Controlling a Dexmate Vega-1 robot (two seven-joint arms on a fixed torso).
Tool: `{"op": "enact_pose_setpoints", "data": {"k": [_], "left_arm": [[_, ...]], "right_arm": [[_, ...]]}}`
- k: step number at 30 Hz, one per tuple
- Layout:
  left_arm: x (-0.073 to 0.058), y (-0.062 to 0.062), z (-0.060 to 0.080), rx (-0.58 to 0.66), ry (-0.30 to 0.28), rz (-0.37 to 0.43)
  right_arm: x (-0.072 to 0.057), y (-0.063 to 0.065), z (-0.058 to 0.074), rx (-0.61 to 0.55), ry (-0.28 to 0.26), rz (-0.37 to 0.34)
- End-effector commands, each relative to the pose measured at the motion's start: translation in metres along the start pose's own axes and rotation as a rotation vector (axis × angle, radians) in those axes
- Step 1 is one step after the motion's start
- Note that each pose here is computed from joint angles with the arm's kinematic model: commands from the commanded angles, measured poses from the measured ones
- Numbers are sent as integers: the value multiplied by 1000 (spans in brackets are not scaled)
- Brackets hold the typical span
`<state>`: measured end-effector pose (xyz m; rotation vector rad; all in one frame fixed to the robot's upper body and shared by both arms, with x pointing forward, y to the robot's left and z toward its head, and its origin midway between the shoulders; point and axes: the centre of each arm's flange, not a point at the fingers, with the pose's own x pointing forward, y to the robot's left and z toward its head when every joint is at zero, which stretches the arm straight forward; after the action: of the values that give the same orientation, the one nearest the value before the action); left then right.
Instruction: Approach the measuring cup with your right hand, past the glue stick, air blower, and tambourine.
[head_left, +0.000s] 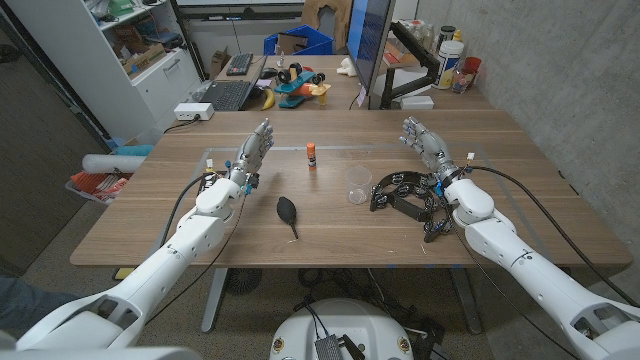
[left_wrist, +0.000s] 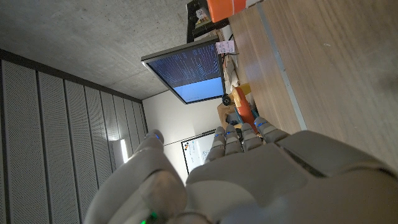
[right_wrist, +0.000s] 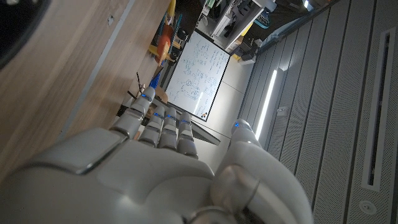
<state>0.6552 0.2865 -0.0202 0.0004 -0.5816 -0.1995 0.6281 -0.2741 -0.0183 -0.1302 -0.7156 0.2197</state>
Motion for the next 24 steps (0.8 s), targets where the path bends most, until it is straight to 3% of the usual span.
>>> {"op": "enact_pose_setpoints", "data": {"k": [1, 9, 24], "left_arm": [[4, 0, 2, 9, 2, -10], [6, 1, 3, 10, 1, -13], [7, 3, 8, 25, 8, -28]], "right_arm": [[-4, 7, 7, -103, -33, 14], [-5, 13, 7, -92, -51, 32], [-7, 26, 20, -95, -109, 78]]}}
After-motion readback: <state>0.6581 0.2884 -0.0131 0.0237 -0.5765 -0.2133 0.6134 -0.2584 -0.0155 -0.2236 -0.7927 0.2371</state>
